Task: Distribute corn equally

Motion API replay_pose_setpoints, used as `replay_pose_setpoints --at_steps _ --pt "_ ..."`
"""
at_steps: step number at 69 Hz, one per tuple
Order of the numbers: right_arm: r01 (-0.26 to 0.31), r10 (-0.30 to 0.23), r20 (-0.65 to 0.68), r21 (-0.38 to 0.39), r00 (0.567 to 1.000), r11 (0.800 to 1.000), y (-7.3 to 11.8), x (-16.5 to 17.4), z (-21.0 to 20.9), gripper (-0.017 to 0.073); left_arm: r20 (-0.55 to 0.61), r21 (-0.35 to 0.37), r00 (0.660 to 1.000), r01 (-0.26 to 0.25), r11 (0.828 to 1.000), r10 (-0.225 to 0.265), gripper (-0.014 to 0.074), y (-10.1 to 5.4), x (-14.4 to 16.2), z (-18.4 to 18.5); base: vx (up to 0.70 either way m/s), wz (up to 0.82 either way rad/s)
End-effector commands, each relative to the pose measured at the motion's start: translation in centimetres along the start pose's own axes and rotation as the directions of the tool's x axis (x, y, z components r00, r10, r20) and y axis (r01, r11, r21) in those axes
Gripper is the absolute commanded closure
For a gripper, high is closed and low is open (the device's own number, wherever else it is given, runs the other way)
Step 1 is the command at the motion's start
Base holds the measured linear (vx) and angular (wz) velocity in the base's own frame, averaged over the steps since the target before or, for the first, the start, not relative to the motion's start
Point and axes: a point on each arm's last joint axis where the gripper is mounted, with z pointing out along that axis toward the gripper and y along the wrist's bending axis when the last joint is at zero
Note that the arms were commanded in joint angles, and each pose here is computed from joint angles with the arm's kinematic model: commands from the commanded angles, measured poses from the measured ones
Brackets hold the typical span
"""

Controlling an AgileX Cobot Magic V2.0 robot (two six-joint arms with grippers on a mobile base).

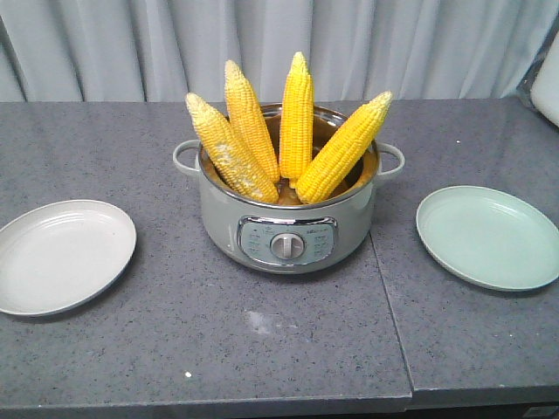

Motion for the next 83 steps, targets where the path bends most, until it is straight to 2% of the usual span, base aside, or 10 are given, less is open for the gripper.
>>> replay_pose_setpoints --at_steps 1,15,32,46,55,66,83 --pt "0.025 -0.025 0.038 0.006 0.999 1.0 -0.1 -3.4 1.6 0.0567 0.02 0.006 1.0 -0.015 1.0 0.015 0.0602 -0.3 -3.6 1.2 0.0 0.0" --pt "0.025 -0.024 -0.076 0.004 0.997 1.0 -0.3 -6.2 5.5 0.0567 -0.115 0.002 0.993 -0.034 0.999 0.034 0.0602 -0.7 -7.6 5.9 0.0 0.0" --pt "0.024 -0.023 -0.277 -0.001 0.961 1.0 -0.3 -6.2 10.1 0.0567 -0.272 -0.004 0.962 -0.035 0.999 0.032 0.0602 -0.8 -8.5 12.3 0.0 0.0" --pt "-0.024 0.022 -0.408 0.001 0.913 1.0 -0.2 -6.1 14.1 0.0567 -0.409 -0.009 0.912 -0.028 1.0 0.022 0.0602 -0.8 -8.2 16.6 0.0 0.0" --pt "-0.031 0.029 -0.45 0.002 0.893 1.0 -0.2 -5.6 16.0 0.0567 -0.463 -0.01 0.886 -0.028 1.0 0.02 0.0602 -0.8 -8.0 18.5 0.0 0.0" --pt "-0.031 0.028 -0.486 0.002 0.874 1.0 -0.2 -4.6 16.8 0.0567 -0.479 -0.013 0.878 -0.028 1.0 0.018 0.0602 -0.7 -7.0 19.5 0.0 0.0" --pt "-0.031 0.028 -0.493 0.002 0.87 1.0 -0.2 -4.4 16.9 0.0567 -0.497 -0.016 0.868 -0.022 1.0 0.011 0.0602 -0.7 -6.7 19.6 0.0 0.0"
